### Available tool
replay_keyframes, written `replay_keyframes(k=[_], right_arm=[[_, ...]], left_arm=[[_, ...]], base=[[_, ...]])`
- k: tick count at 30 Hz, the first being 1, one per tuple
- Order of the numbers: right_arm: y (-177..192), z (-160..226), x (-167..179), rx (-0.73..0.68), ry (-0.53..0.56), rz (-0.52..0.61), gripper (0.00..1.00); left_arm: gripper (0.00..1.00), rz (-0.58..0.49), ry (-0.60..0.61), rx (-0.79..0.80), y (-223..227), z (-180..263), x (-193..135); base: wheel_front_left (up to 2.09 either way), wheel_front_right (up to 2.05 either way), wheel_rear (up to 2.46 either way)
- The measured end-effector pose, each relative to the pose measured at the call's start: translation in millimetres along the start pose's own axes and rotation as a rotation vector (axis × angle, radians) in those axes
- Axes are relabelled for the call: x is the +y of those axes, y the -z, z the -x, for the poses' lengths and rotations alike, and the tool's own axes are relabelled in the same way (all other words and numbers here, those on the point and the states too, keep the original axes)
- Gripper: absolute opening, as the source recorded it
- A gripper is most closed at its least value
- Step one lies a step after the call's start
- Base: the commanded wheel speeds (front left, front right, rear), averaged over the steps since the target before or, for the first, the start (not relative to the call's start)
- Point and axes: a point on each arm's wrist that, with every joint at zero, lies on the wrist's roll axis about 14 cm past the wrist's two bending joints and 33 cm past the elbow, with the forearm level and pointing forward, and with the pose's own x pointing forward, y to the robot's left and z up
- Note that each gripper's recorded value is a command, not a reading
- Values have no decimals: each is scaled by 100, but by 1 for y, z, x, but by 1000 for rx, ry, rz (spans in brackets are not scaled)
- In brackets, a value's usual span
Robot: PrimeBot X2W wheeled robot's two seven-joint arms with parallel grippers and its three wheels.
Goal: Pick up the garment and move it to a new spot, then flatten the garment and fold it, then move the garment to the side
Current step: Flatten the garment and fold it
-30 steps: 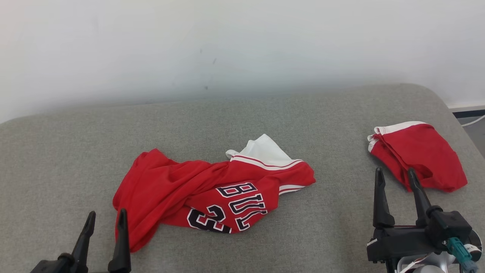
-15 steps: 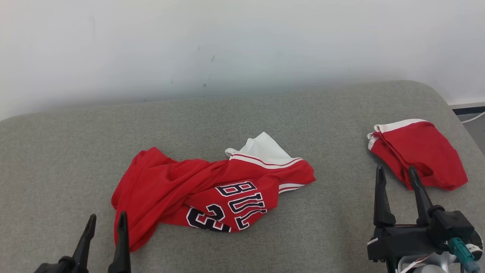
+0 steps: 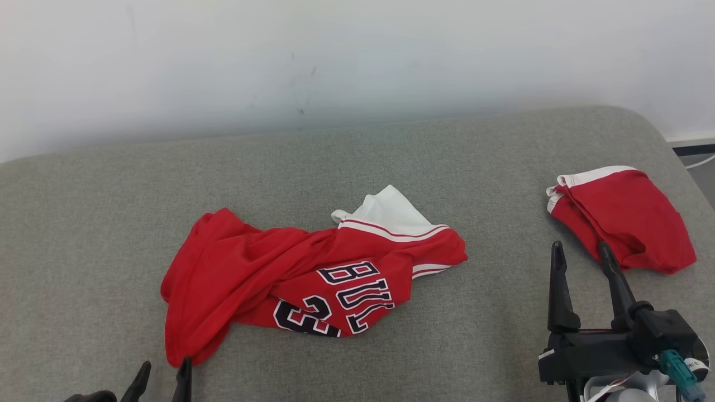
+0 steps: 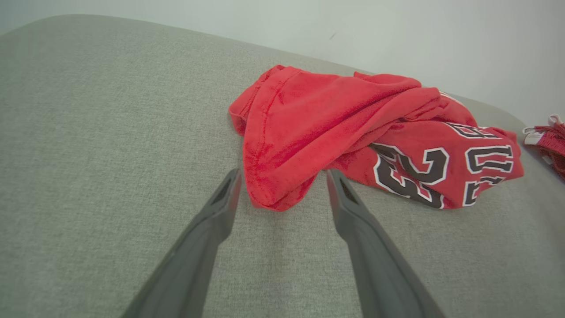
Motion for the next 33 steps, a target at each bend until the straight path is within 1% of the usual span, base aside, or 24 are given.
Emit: replay_keyframes(k=[8,13,17,23,29,32,33], right_arm=[[3,-4,2,6,-3,0,100],[4,-6,0,4,3,4,100],[5,-6,-3,8,9,6,100],[5,-7,-4,7,12,10,100],[4,-9,-4,3,13,14,100],[4,-9,-5,2,15,15,100],[3,-9,-5,1,16,15,100]], left_arm=[[100,-12,-29,152,29,-5,14],[100,-6,-26,211,42,-10,13],[100,12,-16,228,44,-17,8],[100,9,-37,263,51,-22,13],[100,23,-43,258,51,-26,12],[100,47,-52,259,53,-27,13],[93,49,-53,261,53,-27,13]], base=[[0,0,0],[0,0,0],[0,0,0],[0,0,0],[0,0,0],[0,0,0],[0,0,0]])
